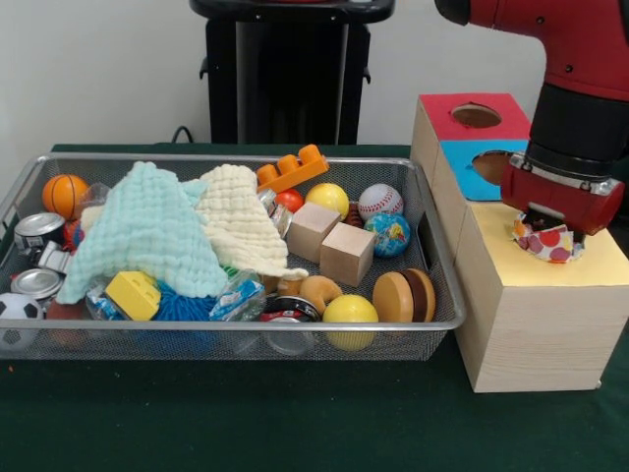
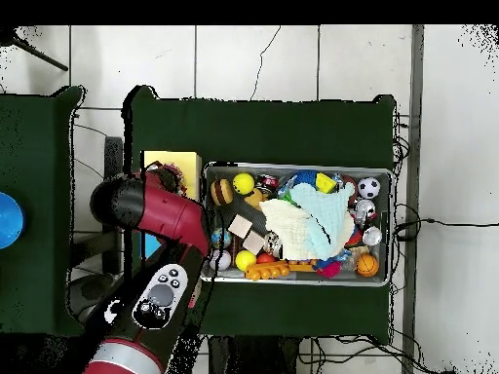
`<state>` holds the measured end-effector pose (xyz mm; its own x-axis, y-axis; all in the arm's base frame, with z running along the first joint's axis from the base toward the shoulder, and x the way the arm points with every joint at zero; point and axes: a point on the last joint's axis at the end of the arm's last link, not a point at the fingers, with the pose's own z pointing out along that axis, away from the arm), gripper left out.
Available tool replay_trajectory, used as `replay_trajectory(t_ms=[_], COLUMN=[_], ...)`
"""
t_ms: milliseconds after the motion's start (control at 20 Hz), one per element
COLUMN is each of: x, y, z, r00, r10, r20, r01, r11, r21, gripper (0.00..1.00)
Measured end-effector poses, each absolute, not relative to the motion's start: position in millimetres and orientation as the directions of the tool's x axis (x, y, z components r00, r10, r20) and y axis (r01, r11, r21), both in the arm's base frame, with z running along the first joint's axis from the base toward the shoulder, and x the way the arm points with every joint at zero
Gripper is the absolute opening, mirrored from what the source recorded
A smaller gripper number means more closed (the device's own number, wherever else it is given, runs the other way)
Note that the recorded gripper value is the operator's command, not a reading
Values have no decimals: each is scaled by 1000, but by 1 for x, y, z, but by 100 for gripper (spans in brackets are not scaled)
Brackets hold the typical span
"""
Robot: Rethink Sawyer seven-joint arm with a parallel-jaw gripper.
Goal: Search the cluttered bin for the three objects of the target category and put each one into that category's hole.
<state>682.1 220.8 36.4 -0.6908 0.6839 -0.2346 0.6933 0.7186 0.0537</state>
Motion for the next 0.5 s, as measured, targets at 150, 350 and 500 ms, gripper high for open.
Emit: replay_trajectory(t_ms=[150, 350, 500], x=[683, 685, 687], y=[224, 229, 229], z=[40, 48, 57], r00=[-713, -738, -748], r10=[663, 644, 640], r20=[-227, -199, -175], r01=[677, 659, 654], r11=[736, 752, 756], r21=[25, -10, -30], gripper=[100, 100, 100])
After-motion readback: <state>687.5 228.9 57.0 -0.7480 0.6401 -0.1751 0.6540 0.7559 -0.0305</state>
